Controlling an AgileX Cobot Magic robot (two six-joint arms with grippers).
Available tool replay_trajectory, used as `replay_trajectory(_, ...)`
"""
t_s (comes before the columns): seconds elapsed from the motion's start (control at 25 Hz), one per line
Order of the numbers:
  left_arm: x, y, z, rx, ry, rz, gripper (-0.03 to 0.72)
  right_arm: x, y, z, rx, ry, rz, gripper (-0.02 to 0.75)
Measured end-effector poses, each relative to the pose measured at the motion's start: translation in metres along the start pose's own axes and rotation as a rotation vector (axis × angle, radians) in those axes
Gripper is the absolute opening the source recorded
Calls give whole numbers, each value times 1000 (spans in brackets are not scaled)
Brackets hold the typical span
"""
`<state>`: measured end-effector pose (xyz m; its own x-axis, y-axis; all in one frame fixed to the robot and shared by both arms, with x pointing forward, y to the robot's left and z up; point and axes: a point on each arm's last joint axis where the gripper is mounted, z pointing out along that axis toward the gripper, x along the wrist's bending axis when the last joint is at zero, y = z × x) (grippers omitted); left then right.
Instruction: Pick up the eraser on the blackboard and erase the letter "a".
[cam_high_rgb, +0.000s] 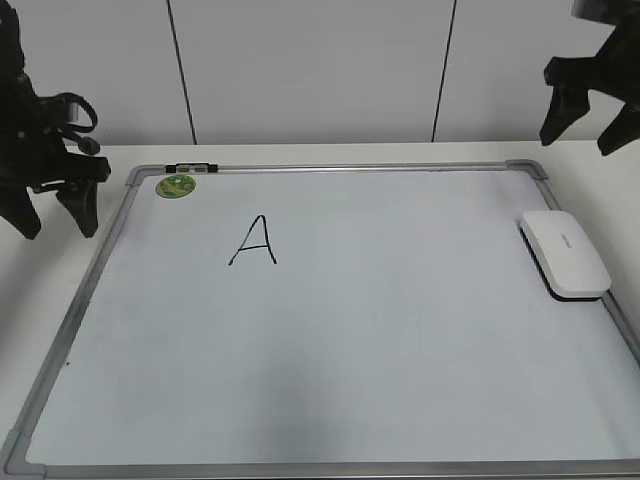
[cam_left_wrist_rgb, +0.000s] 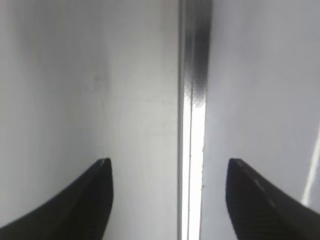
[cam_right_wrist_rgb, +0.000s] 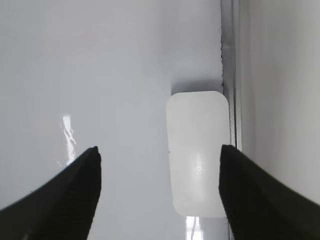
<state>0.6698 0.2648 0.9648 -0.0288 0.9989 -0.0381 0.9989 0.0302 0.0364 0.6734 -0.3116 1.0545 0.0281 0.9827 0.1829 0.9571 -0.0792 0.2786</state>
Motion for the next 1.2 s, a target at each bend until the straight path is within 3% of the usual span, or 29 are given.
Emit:
replay_trajectory(0.24,-1,-11,-54,-114,-6,8,435,10,-8,-47,-94,16,8,535)
replay_trajectory(0.44,-3,-30,-110,-242,-15,21,421,17,-25,-72,-117,21,-2,534)
replay_trajectory(0.64,-17,-59,-148,-325,9,74,414,21,-56,-90,-106,21,-2,534)
replay_trajectory(0.96,-31,-116,-156,-339,112,127,389,35,-117,-111,-199,23,-123,534)
replay_trajectory(1.2,-21,-159,-160,-417,85,112,389,42,-179,-115,-257,34,-171,534)
